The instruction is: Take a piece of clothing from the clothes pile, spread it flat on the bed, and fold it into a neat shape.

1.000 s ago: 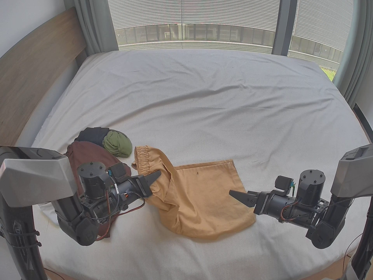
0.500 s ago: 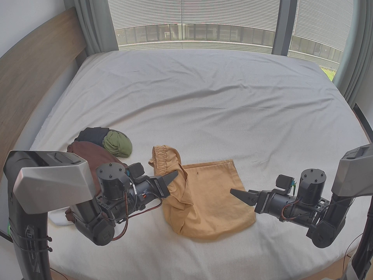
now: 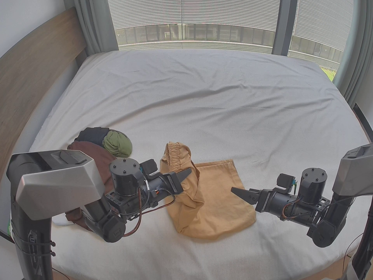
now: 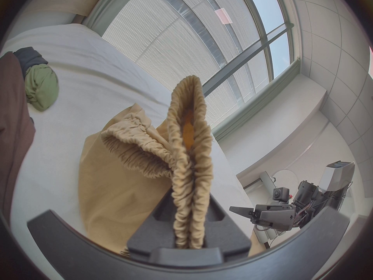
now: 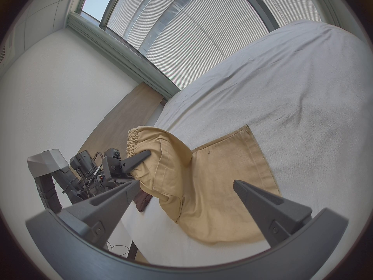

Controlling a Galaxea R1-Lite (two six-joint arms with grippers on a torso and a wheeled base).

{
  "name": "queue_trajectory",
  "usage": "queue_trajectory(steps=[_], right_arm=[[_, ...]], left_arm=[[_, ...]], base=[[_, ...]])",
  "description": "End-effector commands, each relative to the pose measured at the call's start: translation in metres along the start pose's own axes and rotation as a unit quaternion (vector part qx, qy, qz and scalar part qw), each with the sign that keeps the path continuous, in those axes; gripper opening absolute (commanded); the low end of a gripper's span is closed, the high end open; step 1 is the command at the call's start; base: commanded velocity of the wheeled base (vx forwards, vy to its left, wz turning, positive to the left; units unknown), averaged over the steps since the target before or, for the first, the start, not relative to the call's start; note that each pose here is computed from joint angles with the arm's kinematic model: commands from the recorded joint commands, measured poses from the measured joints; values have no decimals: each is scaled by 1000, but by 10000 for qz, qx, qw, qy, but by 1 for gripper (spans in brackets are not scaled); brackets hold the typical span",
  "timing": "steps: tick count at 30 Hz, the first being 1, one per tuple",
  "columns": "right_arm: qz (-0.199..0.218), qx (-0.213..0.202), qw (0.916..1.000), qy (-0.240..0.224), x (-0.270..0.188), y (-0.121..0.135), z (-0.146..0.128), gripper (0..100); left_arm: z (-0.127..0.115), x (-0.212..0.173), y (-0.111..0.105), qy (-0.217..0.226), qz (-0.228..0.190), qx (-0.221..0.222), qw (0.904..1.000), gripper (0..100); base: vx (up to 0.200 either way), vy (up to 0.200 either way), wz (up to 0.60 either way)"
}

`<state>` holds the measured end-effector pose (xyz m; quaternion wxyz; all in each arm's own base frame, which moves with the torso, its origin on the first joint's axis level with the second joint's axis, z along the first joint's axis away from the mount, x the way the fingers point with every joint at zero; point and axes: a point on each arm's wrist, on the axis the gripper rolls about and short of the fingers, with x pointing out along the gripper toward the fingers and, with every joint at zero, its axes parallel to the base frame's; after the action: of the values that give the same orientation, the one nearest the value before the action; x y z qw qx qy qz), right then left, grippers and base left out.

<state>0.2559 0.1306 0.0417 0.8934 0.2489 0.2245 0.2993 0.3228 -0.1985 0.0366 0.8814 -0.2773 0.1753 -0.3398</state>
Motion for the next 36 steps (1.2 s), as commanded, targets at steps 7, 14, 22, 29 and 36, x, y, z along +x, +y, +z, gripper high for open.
queue_trajectory(steps=[7, 14, 22, 29, 36], right_arm=[[-18, -9, 9998, -204, -4, -2, 10, 100], [-10, -21, 9995, -327, -7, -2, 17, 100], [-27, -7, 9993, -381, -8, -7, 21, 100], [-15, -14, 9992, -399, -9, -6, 22, 100], [-15, -14, 9992, -399, -9, -6, 22, 100]], left_arm=[[-7, 19, -6, 122, -122, 3, 9999, 0], [-18, 36, -6, 253, -168, 2, 9995, 0], [-31, 47, -7, 491, -143, -30, 9987, 0], [-34, 56, -8, 567, -142, -35, 9983, 0], [-35, 57, -8, 606, -132, -41, 9981, 0]], base=[[0, 0, 0], [0, 0, 0], [0, 0, 0], [0, 0, 0], [0, 0, 0]])
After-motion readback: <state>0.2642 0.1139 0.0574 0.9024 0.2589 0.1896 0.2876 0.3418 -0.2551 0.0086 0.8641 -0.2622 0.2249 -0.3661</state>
